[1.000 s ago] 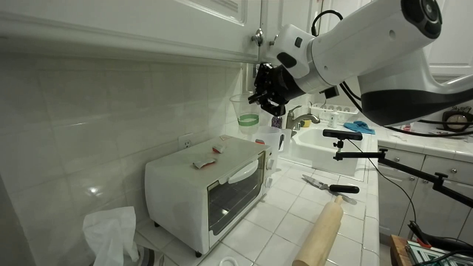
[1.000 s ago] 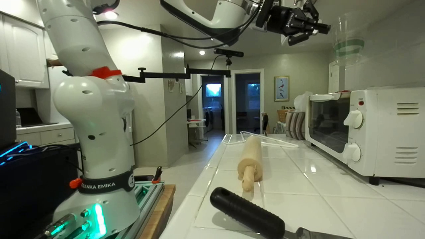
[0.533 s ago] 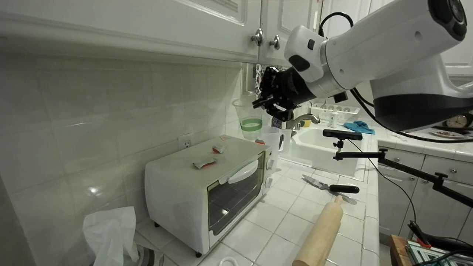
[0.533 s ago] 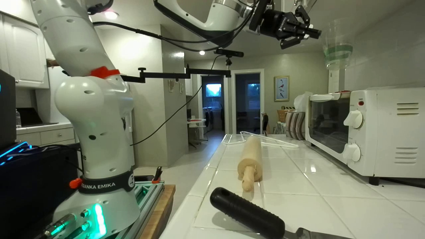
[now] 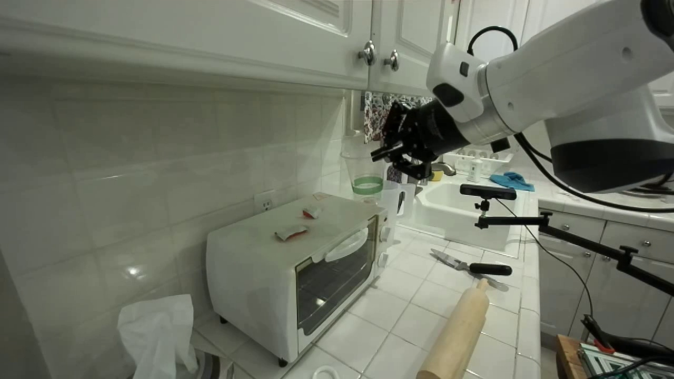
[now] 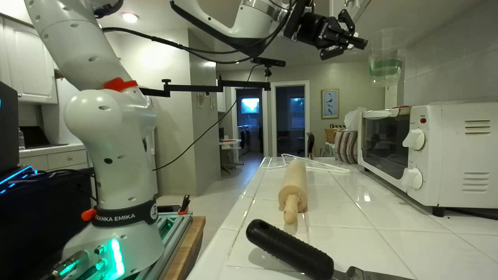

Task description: Remove the clear cup from the top of the oven.

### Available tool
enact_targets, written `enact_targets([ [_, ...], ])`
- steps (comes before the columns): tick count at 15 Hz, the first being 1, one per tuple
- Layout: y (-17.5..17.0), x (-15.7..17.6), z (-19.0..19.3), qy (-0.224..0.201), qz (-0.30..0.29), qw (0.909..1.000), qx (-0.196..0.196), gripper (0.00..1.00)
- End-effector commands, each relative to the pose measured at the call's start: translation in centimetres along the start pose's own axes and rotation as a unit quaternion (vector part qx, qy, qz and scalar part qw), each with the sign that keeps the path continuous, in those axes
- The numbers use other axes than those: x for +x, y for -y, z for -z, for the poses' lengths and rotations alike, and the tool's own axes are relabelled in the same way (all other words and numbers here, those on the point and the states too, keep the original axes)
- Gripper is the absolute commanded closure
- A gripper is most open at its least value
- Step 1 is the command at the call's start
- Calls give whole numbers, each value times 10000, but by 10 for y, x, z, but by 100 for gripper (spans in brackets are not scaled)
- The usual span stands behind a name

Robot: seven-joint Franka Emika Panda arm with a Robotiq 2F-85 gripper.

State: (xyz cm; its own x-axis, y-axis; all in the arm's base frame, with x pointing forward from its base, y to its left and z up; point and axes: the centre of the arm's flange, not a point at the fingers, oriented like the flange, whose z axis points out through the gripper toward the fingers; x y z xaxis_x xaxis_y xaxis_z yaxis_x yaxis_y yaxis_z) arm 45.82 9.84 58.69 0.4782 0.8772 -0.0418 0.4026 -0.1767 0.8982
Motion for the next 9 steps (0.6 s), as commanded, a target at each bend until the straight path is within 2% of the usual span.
enact_targets([
  [1,-6,-21,33,-124,-8,9997,210,99],
  [2,-5,-26,33,-125,7,9995,283,99],
  [3,-8,-7,18,-95,-100,9998,107,96],
  [8,-6,-15,24,-106,-113,9997,180,96],
  [9,-12,-15,21,33,-66,10000,62,99],
])
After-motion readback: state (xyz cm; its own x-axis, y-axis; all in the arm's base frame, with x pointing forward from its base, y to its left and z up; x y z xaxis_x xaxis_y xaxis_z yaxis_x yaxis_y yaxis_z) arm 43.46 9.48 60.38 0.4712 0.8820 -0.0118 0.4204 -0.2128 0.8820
